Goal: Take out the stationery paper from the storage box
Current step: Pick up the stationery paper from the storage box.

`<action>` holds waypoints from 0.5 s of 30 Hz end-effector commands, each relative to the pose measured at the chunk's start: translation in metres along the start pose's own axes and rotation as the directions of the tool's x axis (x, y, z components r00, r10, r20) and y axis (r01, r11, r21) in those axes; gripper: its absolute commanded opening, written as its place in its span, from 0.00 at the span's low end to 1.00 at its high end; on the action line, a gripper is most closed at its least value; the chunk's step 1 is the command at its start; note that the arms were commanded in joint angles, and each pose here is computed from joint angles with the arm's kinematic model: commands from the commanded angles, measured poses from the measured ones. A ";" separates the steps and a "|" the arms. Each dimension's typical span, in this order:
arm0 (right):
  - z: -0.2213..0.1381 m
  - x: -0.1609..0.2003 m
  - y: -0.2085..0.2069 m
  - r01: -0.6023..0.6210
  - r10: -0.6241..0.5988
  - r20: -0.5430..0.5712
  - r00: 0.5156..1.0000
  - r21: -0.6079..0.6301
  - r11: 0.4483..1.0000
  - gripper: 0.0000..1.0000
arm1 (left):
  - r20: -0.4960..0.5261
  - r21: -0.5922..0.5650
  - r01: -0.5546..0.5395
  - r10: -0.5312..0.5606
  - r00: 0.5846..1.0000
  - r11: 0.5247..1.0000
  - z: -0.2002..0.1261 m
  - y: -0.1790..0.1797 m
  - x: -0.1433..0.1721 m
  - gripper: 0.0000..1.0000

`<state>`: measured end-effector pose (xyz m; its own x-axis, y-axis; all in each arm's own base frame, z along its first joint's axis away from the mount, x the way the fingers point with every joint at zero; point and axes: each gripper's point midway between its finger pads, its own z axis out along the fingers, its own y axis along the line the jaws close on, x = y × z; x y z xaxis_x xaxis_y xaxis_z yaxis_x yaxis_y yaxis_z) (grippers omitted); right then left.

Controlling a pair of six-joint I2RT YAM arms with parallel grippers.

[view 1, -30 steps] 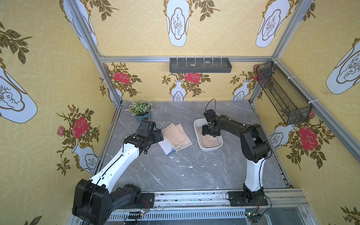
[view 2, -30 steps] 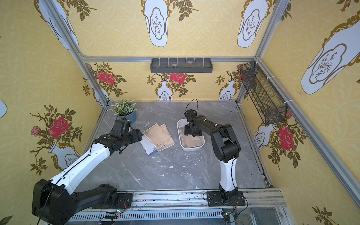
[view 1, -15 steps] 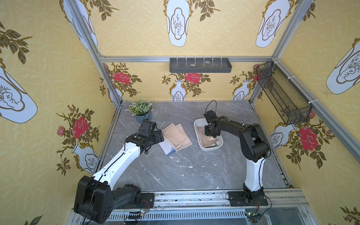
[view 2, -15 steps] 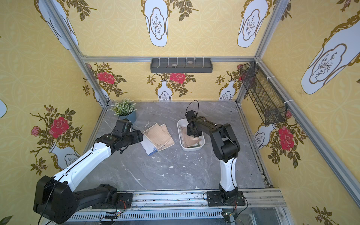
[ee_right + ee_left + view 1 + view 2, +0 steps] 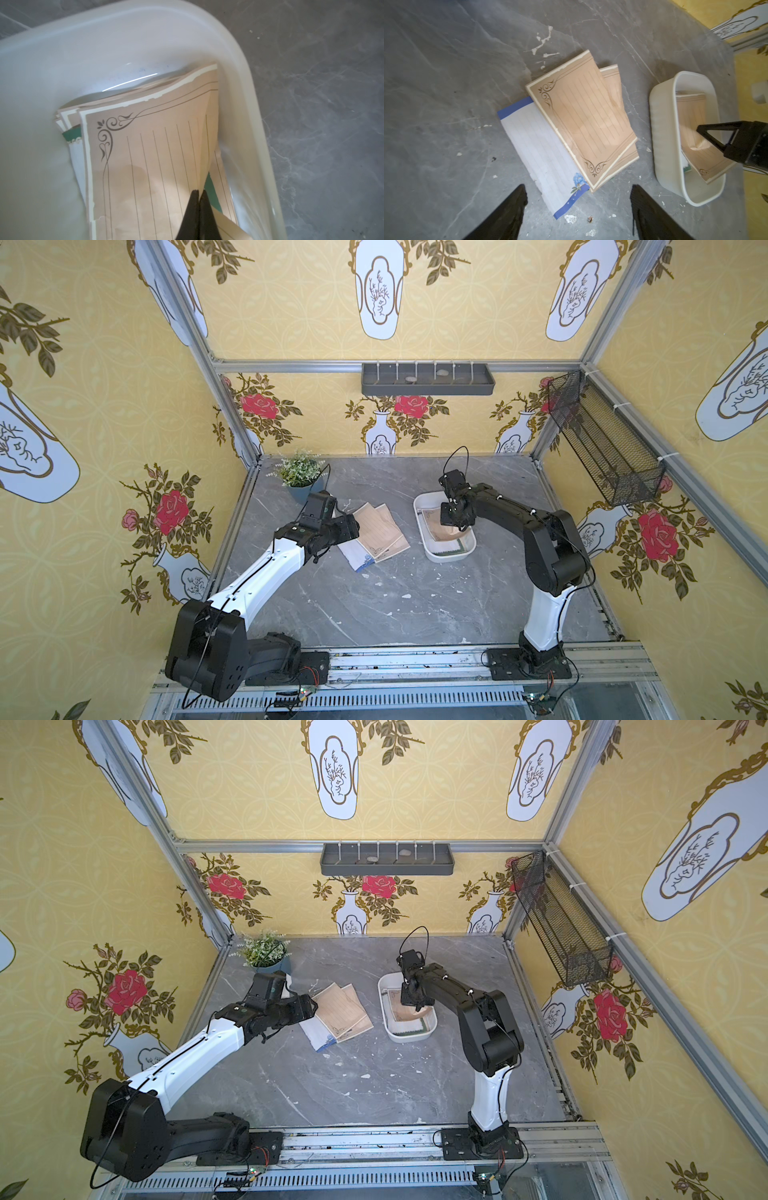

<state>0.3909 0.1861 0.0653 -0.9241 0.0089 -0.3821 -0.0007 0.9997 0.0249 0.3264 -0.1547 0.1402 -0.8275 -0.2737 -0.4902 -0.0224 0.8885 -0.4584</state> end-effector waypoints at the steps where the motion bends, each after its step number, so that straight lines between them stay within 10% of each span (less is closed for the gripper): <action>1: -0.010 -0.001 -0.004 -0.015 0.015 0.015 1.000 0.015 1.000 0.02 | 0.012 0.201 -0.019 0.017 1.000 0.979 0.000 -0.040 -0.010 0.80; 15: -0.062 -0.017 -0.006 -0.042 0.049 0.157 0.986 -0.044 0.998 0.02 | -0.110 0.574 0.074 -0.013 0.994 0.815 0.024 -0.122 -0.014 0.80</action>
<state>0.3797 0.1783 0.1168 -0.8794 0.0472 -0.4738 0.0171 0.9976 0.0677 0.3512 -0.2461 0.1644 -0.8811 -0.2596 -0.3954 0.1747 0.5982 -0.7821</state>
